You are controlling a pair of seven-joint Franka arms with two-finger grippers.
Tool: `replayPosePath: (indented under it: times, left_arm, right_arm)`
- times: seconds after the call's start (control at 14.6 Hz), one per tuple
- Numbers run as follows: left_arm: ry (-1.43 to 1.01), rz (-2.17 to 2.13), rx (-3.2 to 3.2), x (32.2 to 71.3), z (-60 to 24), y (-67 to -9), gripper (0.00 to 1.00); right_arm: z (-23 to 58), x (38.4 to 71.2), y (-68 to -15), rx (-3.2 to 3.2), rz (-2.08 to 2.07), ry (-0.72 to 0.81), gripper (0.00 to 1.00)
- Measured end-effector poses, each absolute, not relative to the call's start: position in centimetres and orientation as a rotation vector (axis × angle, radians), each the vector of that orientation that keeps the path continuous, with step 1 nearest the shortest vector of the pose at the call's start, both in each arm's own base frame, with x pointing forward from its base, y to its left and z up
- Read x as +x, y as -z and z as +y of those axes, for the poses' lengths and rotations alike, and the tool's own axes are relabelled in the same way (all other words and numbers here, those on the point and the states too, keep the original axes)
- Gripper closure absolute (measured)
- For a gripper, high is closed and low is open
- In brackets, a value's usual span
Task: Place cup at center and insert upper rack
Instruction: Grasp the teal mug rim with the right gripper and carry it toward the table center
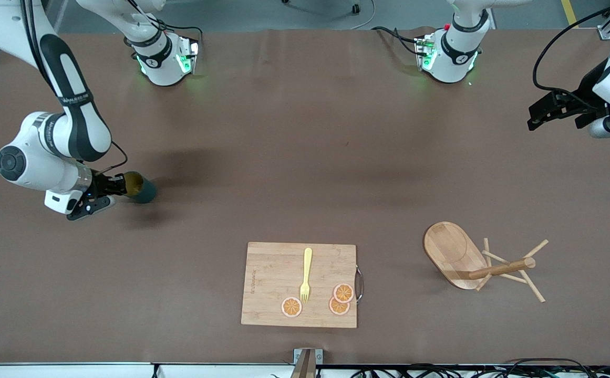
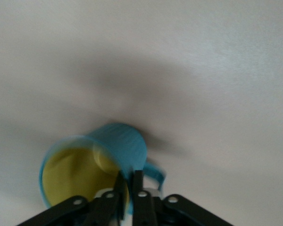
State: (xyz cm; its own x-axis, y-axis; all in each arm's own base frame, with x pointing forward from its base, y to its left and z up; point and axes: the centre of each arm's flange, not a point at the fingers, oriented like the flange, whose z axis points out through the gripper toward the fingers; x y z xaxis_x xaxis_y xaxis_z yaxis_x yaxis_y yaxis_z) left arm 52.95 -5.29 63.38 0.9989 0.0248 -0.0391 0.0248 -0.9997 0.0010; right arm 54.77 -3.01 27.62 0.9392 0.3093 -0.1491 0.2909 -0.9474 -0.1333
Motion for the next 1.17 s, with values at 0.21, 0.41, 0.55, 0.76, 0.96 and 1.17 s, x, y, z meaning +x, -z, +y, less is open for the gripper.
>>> replayPosePath:
  times: [0.21, 0.41, 0.55, 0.76, 0.96, 1.17]
  left_arm:
    - [0.061, 0.040, 3.139, 52.9, -5.3, -63.4, 0.00]
    - [0.061, 0.042, 3.139, 53.0, -5.2, -63.4, 0.00]
    - [0.062, 0.042, 3.139, 53.0, -5.2, -63.4, 0.00]
    - [0.062, 0.041, 3.139, 53.0, -5.2, -63.4, 0.00]
    - [0.067, 0.048, 3.140, 52.9, -5.8, -63.2, 0.00]
    - [0.074, 0.073, 3.143, 52.8, -7.6, -63.0, 0.00]
  right_arm:
    - [5.0, 54.0, -32.8, -3.018, -0.245, -0.271, 0.96]
    - [16.4, 51.6, -35.5, -3.032, -0.011, -0.257, 0.96]
    - [24.8, 49.4, -37.0, -3.029, 0.147, -0.208, 0.96]
    - [36.5, 46.0, -39.5, -2.984, 0.382, -0.122, 0.96]
    - [46.0, 44.5, -38.2, -2.951, 0.547, -0.117, 0.96]
    - [53.9, 43.4, -33.0, -2.979, 0.615, -0.092, 0.96]
